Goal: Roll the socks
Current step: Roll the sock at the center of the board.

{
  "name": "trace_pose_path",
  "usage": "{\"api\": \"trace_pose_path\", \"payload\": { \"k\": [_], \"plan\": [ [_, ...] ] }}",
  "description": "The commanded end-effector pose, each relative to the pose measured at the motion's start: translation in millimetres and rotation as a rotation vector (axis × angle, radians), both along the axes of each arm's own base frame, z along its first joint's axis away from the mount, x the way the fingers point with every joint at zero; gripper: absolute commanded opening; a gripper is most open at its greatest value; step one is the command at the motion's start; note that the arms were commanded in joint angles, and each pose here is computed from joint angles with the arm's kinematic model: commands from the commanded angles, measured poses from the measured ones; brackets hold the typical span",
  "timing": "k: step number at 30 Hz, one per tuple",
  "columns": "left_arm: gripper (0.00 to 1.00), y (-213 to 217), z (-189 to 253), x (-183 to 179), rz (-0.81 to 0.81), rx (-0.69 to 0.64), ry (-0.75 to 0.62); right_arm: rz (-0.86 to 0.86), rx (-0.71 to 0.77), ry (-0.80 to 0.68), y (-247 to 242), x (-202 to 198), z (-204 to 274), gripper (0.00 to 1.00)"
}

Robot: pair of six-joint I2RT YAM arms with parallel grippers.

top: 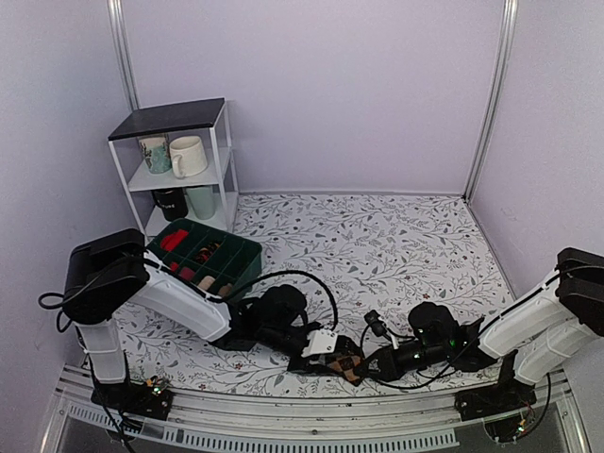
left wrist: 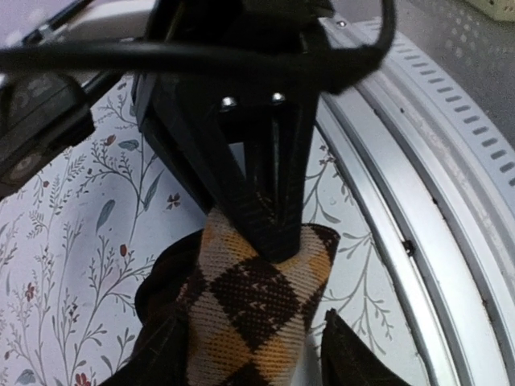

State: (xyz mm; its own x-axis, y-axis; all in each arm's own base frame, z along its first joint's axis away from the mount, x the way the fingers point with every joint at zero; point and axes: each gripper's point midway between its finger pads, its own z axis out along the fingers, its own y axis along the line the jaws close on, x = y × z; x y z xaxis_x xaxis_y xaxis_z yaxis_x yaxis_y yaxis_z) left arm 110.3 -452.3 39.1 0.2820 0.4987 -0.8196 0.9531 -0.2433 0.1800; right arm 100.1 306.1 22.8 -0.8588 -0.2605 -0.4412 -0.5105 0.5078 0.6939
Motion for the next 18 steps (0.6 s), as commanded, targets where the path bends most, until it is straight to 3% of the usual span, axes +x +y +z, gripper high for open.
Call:
{"api": "trace_pose_path", "payload": {
  "k": [1,11,18],
  "plan": [
    [0.49,0,-10,-2,-0.013,0.04,0.052,0.012,-0.244,0.139,-46,-28,-55,0.03],
    [0.21,10,-26,-12,-0.006,0.13,0.158,0.006,-0.243,0.13,-45,-25,-54,0.03],
    [0.17,30,-61,-20,0.09,0.316,0.331,0.02,-0.231,0.087,-36,-16,-44,0.06]
  ]
}}
